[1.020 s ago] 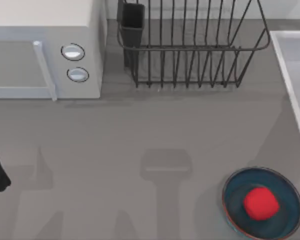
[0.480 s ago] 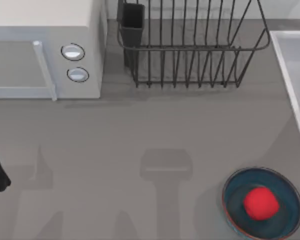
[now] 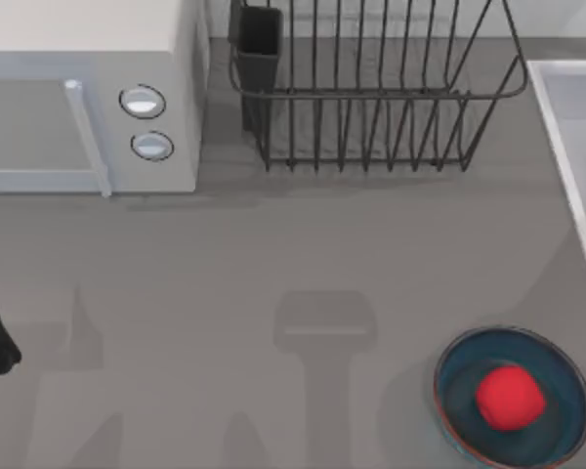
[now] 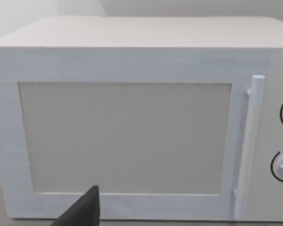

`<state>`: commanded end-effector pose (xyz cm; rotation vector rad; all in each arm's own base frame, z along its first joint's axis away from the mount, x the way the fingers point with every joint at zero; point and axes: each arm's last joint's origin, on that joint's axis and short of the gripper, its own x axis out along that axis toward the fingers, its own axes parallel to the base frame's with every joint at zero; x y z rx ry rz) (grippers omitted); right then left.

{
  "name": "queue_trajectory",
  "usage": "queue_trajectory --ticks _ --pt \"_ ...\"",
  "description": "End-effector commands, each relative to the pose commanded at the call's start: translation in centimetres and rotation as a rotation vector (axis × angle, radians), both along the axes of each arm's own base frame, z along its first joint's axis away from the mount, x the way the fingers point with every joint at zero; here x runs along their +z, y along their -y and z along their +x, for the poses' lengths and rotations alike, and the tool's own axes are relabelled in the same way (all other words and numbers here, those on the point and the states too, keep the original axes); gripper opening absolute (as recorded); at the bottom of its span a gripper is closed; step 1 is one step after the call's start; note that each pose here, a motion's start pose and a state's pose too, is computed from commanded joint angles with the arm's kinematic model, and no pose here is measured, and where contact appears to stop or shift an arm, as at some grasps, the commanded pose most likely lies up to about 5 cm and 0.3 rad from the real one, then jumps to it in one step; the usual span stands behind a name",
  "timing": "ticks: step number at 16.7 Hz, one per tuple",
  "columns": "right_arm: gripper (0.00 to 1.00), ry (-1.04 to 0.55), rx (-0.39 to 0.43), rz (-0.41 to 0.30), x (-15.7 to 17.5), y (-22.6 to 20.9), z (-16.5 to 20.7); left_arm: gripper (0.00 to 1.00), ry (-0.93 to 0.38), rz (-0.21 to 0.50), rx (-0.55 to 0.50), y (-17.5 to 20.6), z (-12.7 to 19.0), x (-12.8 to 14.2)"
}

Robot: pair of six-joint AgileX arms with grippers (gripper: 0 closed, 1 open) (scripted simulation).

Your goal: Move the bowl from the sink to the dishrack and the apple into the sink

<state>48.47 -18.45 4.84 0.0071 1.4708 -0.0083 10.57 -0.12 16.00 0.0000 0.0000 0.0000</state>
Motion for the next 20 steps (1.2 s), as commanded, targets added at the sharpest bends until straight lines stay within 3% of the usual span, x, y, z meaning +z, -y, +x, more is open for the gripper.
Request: queue_trajectory --ticks 4,5,15,17,20 --pt "0.02 0.0 0.0 0.0 0.0 0.0 0.0 1.0 0.0 0.0 0.0 0.0 0.0 0.0" --pt "0.0 0.0 0.0 0.0 0.0 0.0 0.0 1.0 0.0 0.0 0.0 0.0 0.0 0.0" --pt "0.0 0.002 0.001 0.0 0.7 0.1 -0.2 1.0 0.0 0.0 0.0 0.0 0.0 0.0" --pt "0.0 -0.002 0.0 0.001 2.4 0.9 -1.1 1.0 0.0 0.0 0.0 0.0 0.0 0.0" --pt "0.0 -0.007 0.002 0.003 7.6 2.7 -4.0 1.0 0.0 0.0 0.0 0.0 0.0 0.0"
